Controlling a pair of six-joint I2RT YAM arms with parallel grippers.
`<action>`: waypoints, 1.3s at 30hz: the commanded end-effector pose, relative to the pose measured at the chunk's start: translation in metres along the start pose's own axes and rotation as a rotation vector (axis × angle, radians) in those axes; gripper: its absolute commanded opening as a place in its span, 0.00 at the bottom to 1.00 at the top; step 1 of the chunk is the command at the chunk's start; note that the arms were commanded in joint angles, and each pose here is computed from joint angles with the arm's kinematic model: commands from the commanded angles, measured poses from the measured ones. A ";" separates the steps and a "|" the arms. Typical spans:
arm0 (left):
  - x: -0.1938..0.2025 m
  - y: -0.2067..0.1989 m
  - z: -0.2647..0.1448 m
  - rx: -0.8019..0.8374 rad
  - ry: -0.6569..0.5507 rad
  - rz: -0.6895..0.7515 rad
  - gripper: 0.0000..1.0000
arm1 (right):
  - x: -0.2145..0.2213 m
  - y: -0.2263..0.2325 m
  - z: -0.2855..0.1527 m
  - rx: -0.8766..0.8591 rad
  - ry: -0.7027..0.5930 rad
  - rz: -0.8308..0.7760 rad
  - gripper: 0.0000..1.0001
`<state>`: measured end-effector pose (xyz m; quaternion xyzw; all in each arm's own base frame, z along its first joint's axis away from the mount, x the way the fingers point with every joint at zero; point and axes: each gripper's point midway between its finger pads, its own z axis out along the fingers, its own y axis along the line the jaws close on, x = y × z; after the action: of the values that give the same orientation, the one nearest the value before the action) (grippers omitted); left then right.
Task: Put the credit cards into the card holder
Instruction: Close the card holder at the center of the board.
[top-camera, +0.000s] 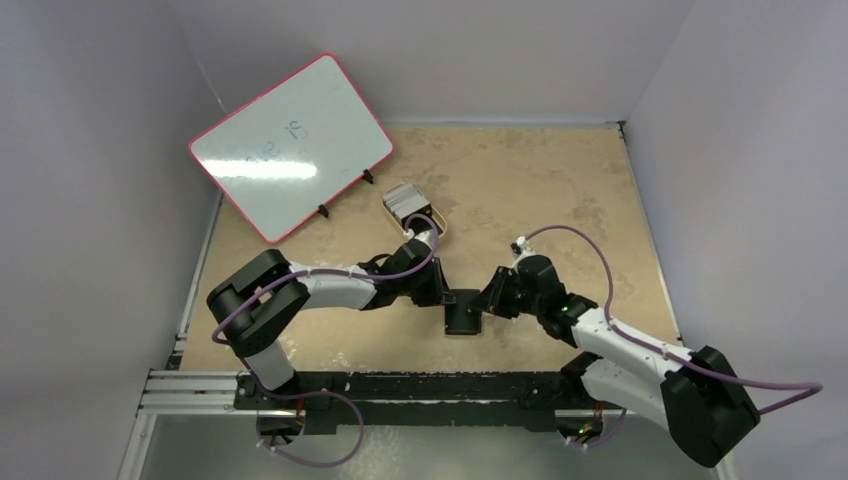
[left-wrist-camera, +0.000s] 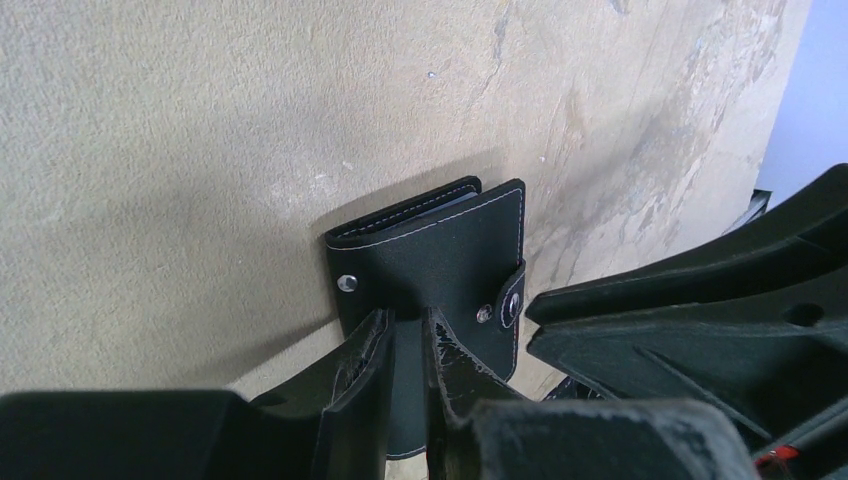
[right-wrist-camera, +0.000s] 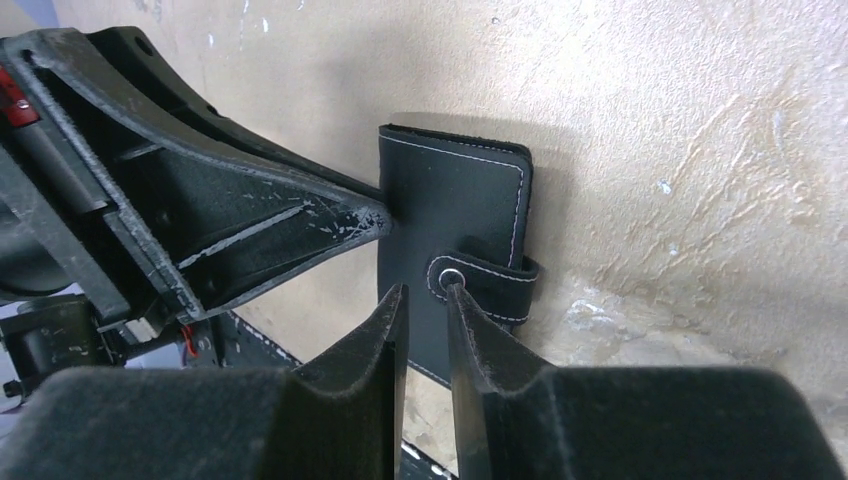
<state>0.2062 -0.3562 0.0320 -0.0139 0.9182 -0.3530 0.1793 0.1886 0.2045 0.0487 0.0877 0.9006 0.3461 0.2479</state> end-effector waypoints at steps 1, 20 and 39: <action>0.005 0.003 0.005 0.004 0.000 -0.001 0.15 | -0.014 0.005 -0.010 0.030 -0.046 -0.008 0.23; 0.005 0.003 0.007 0.007 0.001 -0.005 0.15 | -0.006 -0.002 0.010 0.057 0.051 -0.087 0.27; 0.004 0.005 0.006 -0.003 -0.007 -0.009 0.15 | 0.002 -0.003 0.003 0.081 0.165 -0.223 0.20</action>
<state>0.2061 -0.3564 0.0316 -0.0142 0.9165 -0.3566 0.1808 0.1921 0.2017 0.0362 -0.0064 0.9355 0.2817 0.2133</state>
